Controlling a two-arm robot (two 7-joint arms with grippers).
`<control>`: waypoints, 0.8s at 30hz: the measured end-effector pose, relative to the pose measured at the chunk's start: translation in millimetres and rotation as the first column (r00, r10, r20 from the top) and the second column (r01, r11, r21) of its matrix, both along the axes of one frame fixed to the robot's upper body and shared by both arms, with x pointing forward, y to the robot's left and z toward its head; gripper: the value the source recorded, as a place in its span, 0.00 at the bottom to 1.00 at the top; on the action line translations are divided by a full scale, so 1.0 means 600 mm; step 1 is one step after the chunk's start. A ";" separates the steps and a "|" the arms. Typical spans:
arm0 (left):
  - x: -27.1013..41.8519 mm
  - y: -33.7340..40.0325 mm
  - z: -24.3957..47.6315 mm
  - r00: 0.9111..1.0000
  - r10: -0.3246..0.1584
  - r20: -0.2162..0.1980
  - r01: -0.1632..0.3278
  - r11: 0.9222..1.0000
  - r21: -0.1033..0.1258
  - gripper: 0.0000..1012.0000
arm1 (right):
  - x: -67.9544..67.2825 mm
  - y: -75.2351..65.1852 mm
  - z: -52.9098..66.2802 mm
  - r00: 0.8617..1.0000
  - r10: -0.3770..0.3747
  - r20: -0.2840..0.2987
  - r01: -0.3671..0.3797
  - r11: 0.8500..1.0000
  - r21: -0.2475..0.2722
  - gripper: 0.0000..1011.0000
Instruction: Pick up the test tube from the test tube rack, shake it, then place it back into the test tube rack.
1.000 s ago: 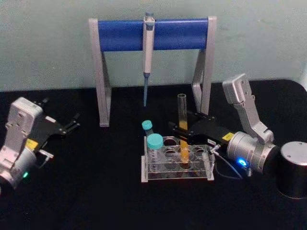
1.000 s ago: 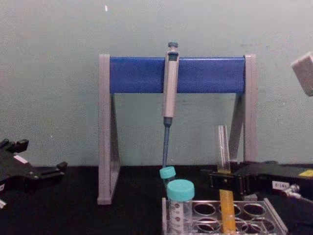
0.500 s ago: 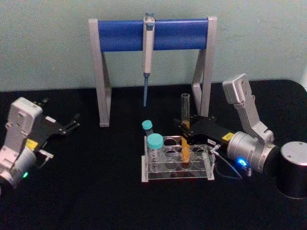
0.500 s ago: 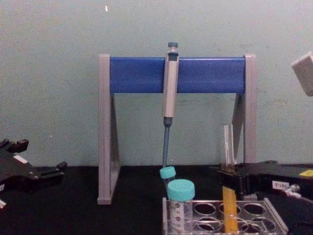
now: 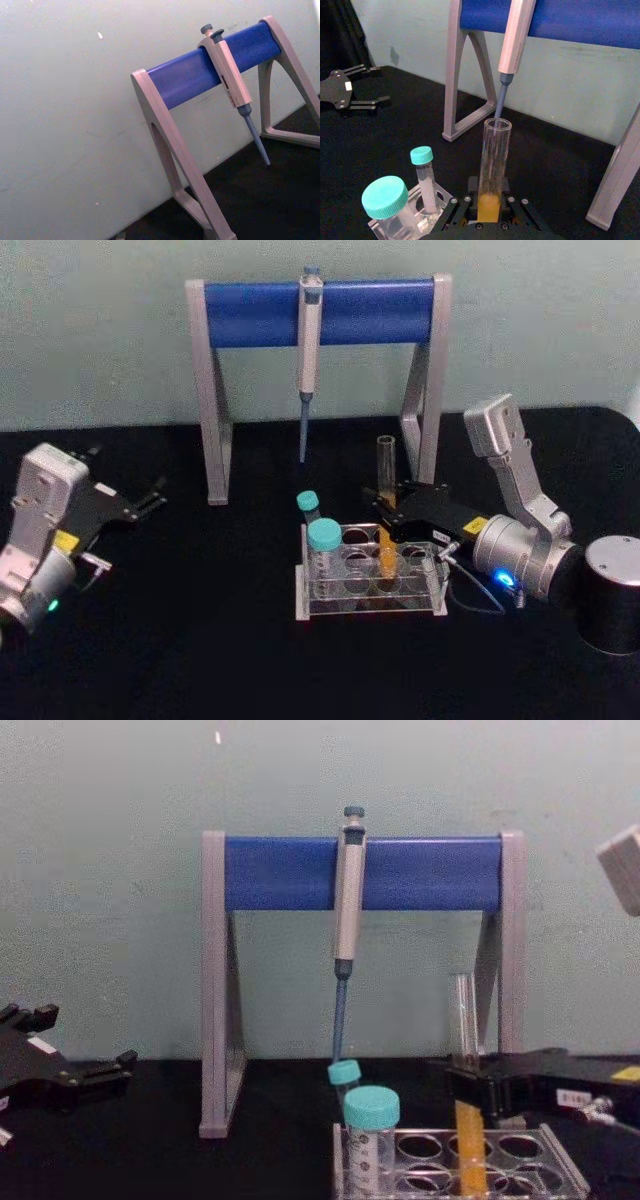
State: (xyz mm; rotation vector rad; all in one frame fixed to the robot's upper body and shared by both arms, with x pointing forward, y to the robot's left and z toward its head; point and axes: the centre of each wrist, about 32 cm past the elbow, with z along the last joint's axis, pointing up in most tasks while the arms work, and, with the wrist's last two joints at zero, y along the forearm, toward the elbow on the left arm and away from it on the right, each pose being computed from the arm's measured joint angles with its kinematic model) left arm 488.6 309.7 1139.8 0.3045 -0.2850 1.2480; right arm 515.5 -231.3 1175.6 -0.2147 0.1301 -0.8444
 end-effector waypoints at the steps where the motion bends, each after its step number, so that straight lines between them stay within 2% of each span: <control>1: 0.000 0.000 0.000 1.000 0.000 0.000 0.000 1.000 0.000 0.99 | 0.000 0.000 0.000 1.000 0.000 0.001 0.000 1.000 0.000 0.23; 11: 0.000 0.000 0.000 1.000 0.000 0.000 0.000 1.000 0.000 0.99 | -0.010 0.000 -0.007 0.997 0.005 0.073 -0.005 1.000 0.006 0.23; 24: 0.000 0.000 0.000 1.000 0.000 0.000 0.000 1.000 0.000 0.99 | -0.036 -0.002 -0.026 0.990 0.001 0.142 -0.007 0.999 0.037 0.23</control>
